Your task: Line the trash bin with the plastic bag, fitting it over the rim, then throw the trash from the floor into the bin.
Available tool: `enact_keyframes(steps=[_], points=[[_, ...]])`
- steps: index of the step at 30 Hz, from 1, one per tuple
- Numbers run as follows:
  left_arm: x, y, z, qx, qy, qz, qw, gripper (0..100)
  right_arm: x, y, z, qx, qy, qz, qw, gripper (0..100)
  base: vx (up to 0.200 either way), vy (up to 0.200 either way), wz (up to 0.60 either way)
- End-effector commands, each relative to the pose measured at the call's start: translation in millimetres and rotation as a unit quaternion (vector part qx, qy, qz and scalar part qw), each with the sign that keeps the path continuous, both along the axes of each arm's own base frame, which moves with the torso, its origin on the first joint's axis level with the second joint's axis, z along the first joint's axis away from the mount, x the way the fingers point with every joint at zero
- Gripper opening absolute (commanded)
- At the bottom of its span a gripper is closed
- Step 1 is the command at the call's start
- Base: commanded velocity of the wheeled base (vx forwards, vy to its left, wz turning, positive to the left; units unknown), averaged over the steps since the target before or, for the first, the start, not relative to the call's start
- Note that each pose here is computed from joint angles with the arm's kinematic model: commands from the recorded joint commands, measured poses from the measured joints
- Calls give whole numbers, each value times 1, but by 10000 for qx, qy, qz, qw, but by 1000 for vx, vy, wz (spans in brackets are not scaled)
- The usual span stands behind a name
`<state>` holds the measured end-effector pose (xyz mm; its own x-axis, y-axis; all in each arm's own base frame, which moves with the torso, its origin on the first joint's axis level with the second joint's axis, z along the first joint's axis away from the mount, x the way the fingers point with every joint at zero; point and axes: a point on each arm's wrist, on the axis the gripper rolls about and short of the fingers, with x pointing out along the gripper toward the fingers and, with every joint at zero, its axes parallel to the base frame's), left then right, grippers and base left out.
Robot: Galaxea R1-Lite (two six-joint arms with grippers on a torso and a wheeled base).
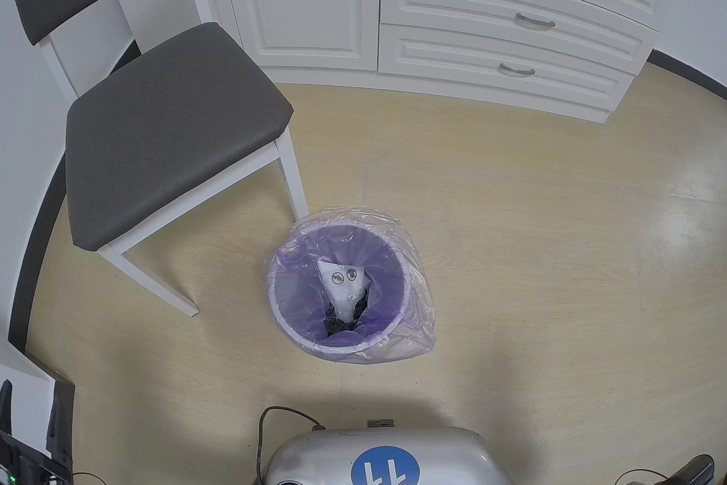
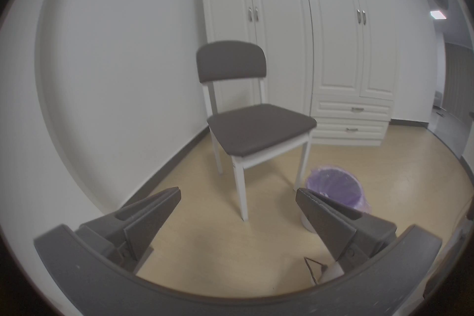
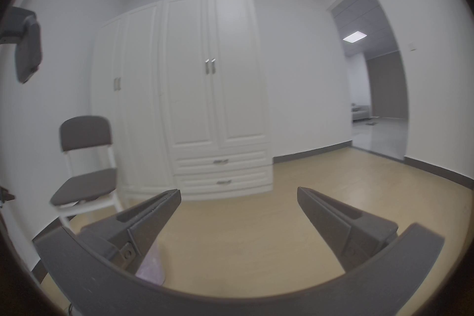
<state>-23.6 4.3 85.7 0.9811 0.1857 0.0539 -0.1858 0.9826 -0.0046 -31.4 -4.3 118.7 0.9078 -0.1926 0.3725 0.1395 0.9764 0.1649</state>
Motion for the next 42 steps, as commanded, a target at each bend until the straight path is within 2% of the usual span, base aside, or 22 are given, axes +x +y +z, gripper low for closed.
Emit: enact_keyframes(steps=[1, 4, 6, 7, 10, 12, 15, 17, 18, 20, 25, 31, 33, 34, 36, 42], points=[[0, -1, -5, -85, 98, -255, 9996, 100, 5, 1, -16, -64, 601, 111, 9981, 100, 0, 0, 0], [0, -1, -6, -221, 91, -276, 9993, 100, 6, -1, -24, 8, 1023, -139, 9947, 100, 0, 0, 0], [0, -2, -6, -231, 115, -422, 9988, 100, 7, -3, -35, 123, 1535, -582, 9863, 100, 0, 0, 0], [0, -3, -7, -241, 125, -583, 9979, 100, 7, -3, -37, 176, 1659, -649, 9838, 100, 0, 0, 0], [1, -4, -10, -122, 228, -929, 9953, 100, 7, -2, -36, 226, 1552, -543, 9861, 100, 0, 0, 0], [1, -4, -10, -1, 255, -918, 9955, 100, 7, -2, -36, 166, 1580, -486, 9861, 100, 0, 0, 0], [1, -4, -10, -25, 261, -911, 9955, 100, 8, -1, -36, -218, 1664, -418, 9849, 100, 0, 0, 0], [1, -4, -10, -32, 260, -911, 9955, 100, 8, -1, -36, -234, 1667, -414, 9849, 100, 0, 0, 0], [1, -4, -10, -39, 252, -911, 9955, 100, 8, 0, -36, -611, 1706, -69, 9834, 100, 0, 0, 0], [1, -4, -10, -32, 252, -911, 9955, 100, 8, 1, -36, -793, 1710, 132, 9820, 100, 0, 0, 0], [1, -4, -10, -39, 252, -911, 9955, 100, 8, 2, -36, -1033, 1739, 130, 9792, 100, 0, 0, 0], [1, -4, -10, -32, 252, -911, 9955, 100, 8, 2, -36, -1110, 1726, 284, 9783, 100, 0, 0, 0], [1, -4, -10, -39, 252, -911, 9955, 100, 8, 3, -36, -1169, 1712, 427, 9773, 100, 0, 0, 0], [1, -4, -10, -40, 251, -904, 9956, 100, 8, 5, -37, -1187, 1727, 780, 9747, 100, 0, 0, 0], [1, -4, -10, -40, 251, -904, 9956, 100, 8, 6, -37, -1304, 1691, 1080, 9710, 100, 0, 0, 0], [1, -4, -10, -40, 259, -904, 9956, 100, 8, 7, -37, -1442, 1695, 1219, 9673, 100, 0, 0, 0]])
